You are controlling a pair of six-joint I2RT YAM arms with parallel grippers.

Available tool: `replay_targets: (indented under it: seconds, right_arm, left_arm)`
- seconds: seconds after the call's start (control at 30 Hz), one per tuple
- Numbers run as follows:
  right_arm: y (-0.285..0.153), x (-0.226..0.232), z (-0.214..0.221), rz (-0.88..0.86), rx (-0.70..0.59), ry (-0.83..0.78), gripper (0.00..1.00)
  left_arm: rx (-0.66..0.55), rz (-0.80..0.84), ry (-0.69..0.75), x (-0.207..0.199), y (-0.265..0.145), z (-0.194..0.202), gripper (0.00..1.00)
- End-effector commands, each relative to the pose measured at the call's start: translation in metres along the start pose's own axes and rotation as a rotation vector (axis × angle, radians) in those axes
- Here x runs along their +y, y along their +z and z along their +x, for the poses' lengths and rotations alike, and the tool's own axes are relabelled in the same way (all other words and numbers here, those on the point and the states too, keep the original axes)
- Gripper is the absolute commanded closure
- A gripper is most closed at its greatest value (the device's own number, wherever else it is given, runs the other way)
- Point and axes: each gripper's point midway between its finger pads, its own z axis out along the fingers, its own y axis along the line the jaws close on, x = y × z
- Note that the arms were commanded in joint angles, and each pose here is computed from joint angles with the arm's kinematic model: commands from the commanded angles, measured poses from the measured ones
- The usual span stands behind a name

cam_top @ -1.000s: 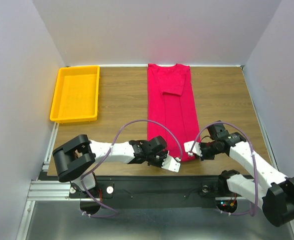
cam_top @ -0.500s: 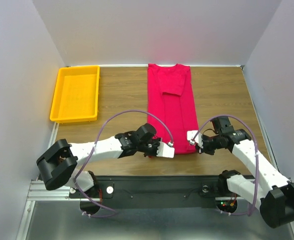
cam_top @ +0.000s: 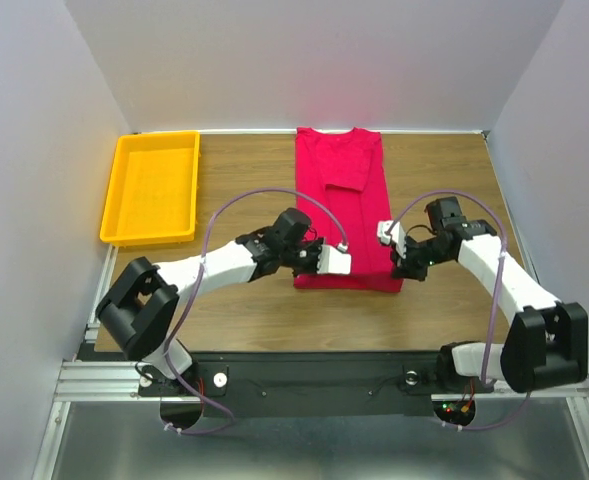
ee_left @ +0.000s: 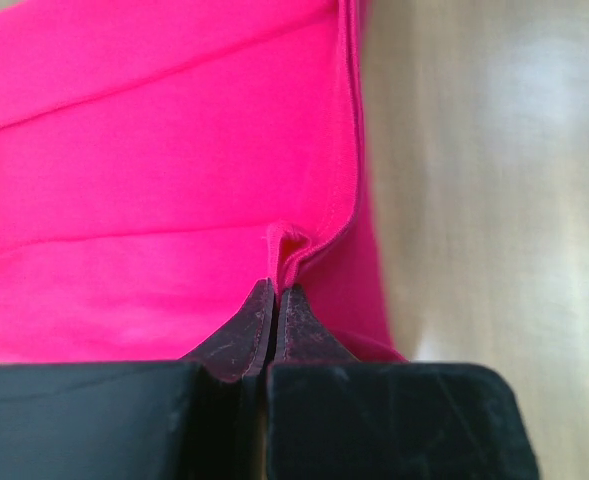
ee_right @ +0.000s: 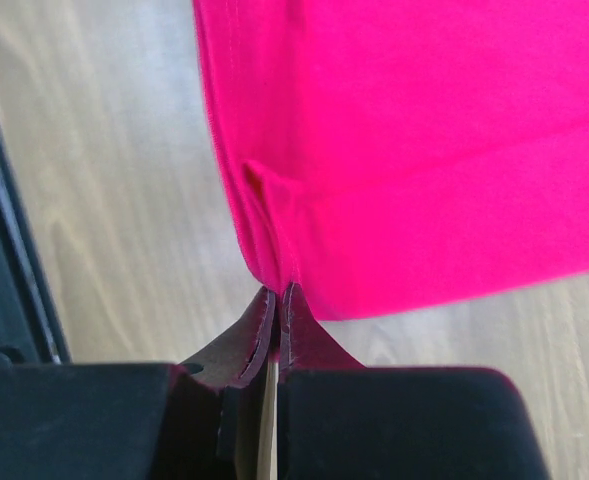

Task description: Fold and stack the t-shirts

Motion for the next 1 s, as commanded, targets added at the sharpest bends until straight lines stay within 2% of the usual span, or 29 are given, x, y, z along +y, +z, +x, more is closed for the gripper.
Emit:
replay_targets:
  seconds: [0.0,0.17,0.3,0.57,0.97]
  right_arm:
    - [-0.014,-0.039,-0.015,0.065,-0.05,0.039,1.0]
    - [-0.009,-0.082,-0.009,0.085,-0.042,0.109,0.99]
    - [-0.008,-0.123,-0.025,0.114,-0.067,0.12,0.99]
    - [0.008,-0.181,-0.035,0.12,-0.095,0.178,0.99]
    - [0.021,-0.234,-0.03,0.181,-0.063,0.228,0.99]
  left_arm:
    - [-0.033,-0.048,0.051,0.043,0.003,-0.008,1.0]
    - [-0.059,-0.126,0.034,0.097,0.006,-0.006,1.0]
    - [-0.073,-0.171,0.032,0.135,0.01,-0.009,1.0]
    - [-0.056,-0.21,-0.01,0.171,0.017,0.013,1.0]
    - [-0.013,-0.262,-0.04,0.204,0.029,0.038,1.0]
